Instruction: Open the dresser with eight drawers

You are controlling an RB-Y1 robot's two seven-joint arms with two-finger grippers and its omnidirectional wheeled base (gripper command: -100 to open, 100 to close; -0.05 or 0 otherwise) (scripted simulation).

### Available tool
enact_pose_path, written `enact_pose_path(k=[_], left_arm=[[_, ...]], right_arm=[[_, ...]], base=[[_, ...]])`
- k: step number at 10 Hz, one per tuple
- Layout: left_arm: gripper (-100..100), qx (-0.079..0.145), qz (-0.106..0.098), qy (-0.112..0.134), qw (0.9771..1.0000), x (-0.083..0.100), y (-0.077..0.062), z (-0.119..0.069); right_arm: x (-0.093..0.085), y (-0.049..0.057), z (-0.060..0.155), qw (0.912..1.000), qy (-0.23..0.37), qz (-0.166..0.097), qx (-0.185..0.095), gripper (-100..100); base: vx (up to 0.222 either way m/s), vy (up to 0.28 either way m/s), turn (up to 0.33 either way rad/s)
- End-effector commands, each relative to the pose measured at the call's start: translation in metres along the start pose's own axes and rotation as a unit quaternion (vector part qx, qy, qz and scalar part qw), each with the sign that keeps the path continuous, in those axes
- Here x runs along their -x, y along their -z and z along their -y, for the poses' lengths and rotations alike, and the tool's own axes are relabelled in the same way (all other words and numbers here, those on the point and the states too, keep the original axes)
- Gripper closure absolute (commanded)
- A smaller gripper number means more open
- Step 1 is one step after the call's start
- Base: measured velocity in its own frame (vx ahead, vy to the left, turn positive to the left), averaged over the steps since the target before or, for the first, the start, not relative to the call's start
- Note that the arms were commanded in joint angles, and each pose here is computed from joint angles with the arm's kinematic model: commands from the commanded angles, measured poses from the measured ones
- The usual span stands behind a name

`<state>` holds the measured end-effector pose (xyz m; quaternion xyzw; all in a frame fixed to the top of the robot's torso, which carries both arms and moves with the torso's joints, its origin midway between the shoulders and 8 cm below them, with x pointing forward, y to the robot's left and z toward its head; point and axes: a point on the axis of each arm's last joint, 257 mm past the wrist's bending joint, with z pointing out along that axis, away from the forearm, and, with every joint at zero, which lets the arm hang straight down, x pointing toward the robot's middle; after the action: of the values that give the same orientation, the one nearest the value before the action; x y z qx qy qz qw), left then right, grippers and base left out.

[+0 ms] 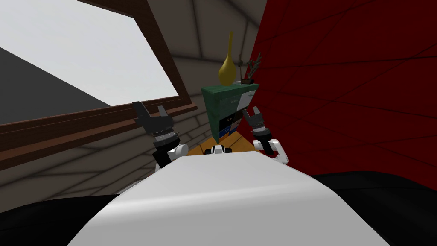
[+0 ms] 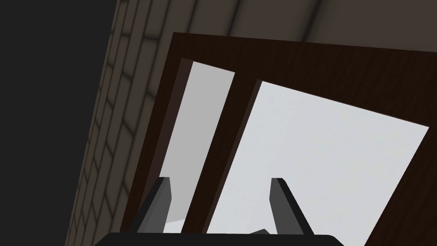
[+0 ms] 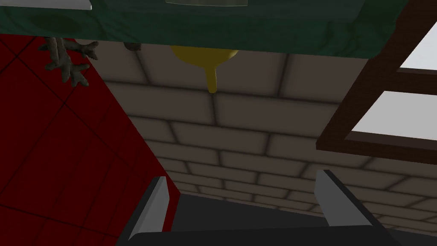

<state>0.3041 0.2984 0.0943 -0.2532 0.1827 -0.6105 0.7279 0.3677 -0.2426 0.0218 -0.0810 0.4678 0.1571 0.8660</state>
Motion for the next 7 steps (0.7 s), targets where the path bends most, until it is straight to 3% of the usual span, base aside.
enact_pose_path(k=[1, 2, 4, 5, 7], left_arm=[[0, 0.000, 0.000, 0.000, 1.0000, 0.000, 0.000, 0.000], [0, 0.000, 0.000, 0.000, 1.0000, 0.000, 0.000, 0.000], [0, 0.000, 0.000, 0.000, 1.0000, 0.000, 0.000, 0.000], [0, 0.000, 0.000, 0.000, 1.0000, 0.000, 0.000, 0.000], [0, 0.000, 0.000, 0.000, 1.0000, 0.000, 0.000, 0.000]], right_arm=[[-0.007, 0.000, 0.003, 0.9958, 0.089, -0.017, 0.016, -100], [-0.007, 0.000, 0.003, 0.9952, 0.095, -0.018, 0.016, -100], [-0.015, -0.001, 0.008, 0.9835, 0.175, -0.034, 0.031, -100], [-0.015, -0.001, 0.008, 0.9824, 0.181, -0.034, 0.032, -100], [-0.023, -0.001, 0.015, 0.9637, 0.258, -0.050, 0.048, -100]], base=[[0.058, 0.058, -0.014], [0.044, 0.045, -0.006], [0.044, 0.053, -0.011], [0.036, 0.049, -0.008], [0.036, 0.050, -0.012]])
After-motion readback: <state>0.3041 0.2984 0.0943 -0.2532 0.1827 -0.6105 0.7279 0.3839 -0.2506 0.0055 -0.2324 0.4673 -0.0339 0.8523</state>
